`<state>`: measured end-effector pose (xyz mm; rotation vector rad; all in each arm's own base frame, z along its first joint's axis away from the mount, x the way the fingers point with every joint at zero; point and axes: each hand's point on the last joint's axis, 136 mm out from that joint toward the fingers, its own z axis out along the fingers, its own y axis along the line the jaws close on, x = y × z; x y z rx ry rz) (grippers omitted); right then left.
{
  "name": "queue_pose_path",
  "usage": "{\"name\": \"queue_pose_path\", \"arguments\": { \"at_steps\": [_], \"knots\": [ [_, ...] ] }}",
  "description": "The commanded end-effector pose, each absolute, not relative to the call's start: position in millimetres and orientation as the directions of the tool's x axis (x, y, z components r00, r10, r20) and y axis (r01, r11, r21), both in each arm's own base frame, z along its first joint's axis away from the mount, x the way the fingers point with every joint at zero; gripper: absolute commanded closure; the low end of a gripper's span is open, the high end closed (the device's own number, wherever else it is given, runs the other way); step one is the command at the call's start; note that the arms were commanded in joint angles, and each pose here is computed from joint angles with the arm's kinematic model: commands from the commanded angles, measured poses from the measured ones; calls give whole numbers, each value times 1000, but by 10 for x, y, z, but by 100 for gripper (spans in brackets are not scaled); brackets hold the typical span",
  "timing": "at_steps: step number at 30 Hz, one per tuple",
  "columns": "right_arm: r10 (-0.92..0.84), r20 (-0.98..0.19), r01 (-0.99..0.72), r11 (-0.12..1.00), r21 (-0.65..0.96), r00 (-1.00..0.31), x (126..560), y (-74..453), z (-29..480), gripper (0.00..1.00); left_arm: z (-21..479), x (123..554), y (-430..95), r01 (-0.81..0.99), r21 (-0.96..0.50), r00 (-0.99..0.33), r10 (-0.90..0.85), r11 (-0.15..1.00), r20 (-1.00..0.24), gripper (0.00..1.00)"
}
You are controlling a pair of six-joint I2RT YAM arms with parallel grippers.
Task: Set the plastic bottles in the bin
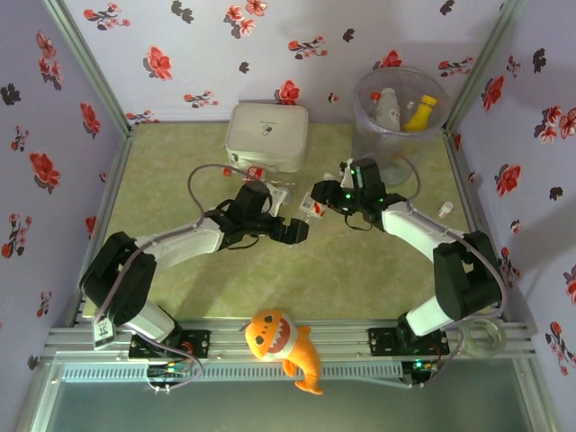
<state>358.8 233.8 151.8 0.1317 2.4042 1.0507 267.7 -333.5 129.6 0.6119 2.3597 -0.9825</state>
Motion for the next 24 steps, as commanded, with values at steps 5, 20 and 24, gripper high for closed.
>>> {"name": "queue_pose_path", "arguments": {
  "at_steps": [5, 20, 24],
  "knots": [
    [149, -697, -327, 802, 500, -701, 3619, 2122, 2683, 54, 1439, 2649, -3031, 551, -504, -756, 142, 665, -639, 0],
    [33, -975, -231, 969, 85, -219, 3692, 1180, 4727, 55, 1298, 2715, -2835, 472, -520, -787, 75, 712, -612, 0],
    [60, -991, -89, 994, 71, -120, 3904, 756, 5030, 56, 1328, 2695, -2804, 468, -524, -785, 61, 712, -617, 0]
  ]
}}
